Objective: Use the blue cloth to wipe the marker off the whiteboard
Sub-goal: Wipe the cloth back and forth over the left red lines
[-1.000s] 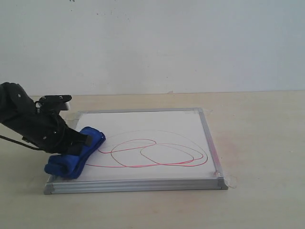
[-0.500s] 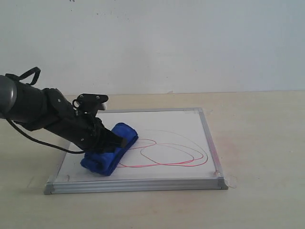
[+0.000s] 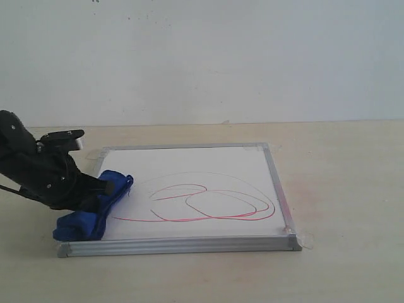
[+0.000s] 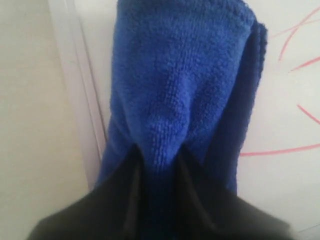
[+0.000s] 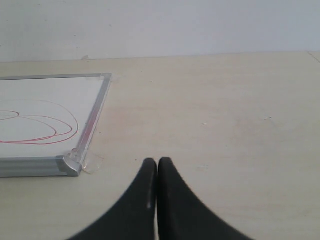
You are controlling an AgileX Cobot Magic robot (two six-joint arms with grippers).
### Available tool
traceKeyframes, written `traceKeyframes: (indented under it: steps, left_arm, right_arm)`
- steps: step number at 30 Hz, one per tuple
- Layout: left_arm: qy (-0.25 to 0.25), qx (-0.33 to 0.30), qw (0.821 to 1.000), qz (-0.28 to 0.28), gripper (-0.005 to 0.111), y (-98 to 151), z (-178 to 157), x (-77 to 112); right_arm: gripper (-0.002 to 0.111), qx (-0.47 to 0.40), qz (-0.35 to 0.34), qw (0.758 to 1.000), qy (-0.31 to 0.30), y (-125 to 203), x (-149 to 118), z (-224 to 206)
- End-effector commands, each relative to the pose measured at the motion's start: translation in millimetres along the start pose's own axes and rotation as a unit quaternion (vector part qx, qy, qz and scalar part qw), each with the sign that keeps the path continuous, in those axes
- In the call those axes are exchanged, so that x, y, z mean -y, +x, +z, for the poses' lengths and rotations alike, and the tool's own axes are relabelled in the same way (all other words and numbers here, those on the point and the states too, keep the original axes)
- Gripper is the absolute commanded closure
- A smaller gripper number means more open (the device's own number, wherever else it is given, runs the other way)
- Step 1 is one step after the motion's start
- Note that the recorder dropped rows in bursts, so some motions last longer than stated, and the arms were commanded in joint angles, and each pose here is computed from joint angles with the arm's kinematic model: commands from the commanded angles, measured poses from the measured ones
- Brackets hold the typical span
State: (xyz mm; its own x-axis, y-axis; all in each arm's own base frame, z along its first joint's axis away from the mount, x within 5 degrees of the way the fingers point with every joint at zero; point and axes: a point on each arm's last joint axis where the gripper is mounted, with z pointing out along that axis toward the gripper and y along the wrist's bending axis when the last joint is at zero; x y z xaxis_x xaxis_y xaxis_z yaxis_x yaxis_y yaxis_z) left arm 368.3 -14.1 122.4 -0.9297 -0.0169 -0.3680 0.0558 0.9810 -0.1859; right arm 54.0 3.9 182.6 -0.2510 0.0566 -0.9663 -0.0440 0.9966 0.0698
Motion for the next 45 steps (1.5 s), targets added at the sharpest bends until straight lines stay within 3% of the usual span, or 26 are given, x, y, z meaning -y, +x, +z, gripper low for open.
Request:
traceKeyframes:
  steps: [1, 8, 15, 18, 21, 29, 33, 39, 45]
  left_arm:
    - [0.009, -0.027, 1.0, 0.002, 0.102, 14, 16, 15.8]
    - [0.044, 0.007, 0.998, 0.05, 0.102, 17, 26, 78.3]
    - [0.058, 0.034, 0.994, 0.088, 0.102, 17, 26, 117.1]
    - [0.047, 0.051, 0.993, 0.099, 0.102, 13, 26, 114.9]
    - [0.036, 0.05, 0.993, 0.098, 0.102, 9, 25, 100.1]
    - [0.003, 0.054, 0.998, 0.01, 0.102, -6, 7, 23.5]
    - [-0.007, 0.07, 0.997, -0.02, 0.102, -12, -10, 0.6]
    - [-0.006, 0.076, 0.996, -0.045, 0.102, -13, -9, -4.3]
    - [0.002, 0.083, 0.995, -0.063, 0.102, -14, 6, 9.5]
  right_arm:
    - [0.108, 0.008, -0.002, 1.0, 0.003, -1, 0, -1]
    - [0.108, 0.008, -0.002, 1.0, 0.003, -1, 0, -1]
    - [0.108, 0.008, -0.002, 1.0, 0.003, -1, 0, -1]
    - [0.108, 0.008, -0.002, 1.0, 0.003, -1, 0, -1]
    - [0.108, 0.008, -0.002, 1.0, 0.003, -1, 0, -1]
    - [0.108, 0.008, -0.002, 1.0, 0.003, -1, 0, -1]
    - [0.108, 0.008, -0.002, 1.0, 0.003, -1, 0, -1]
    - [0.108, 0.008, -0.002, 1.0, 0.003, -1, 0, -1]
    - [0.108, 0.008, -0.002, 1.0, 0.003, -1, 0, -1]
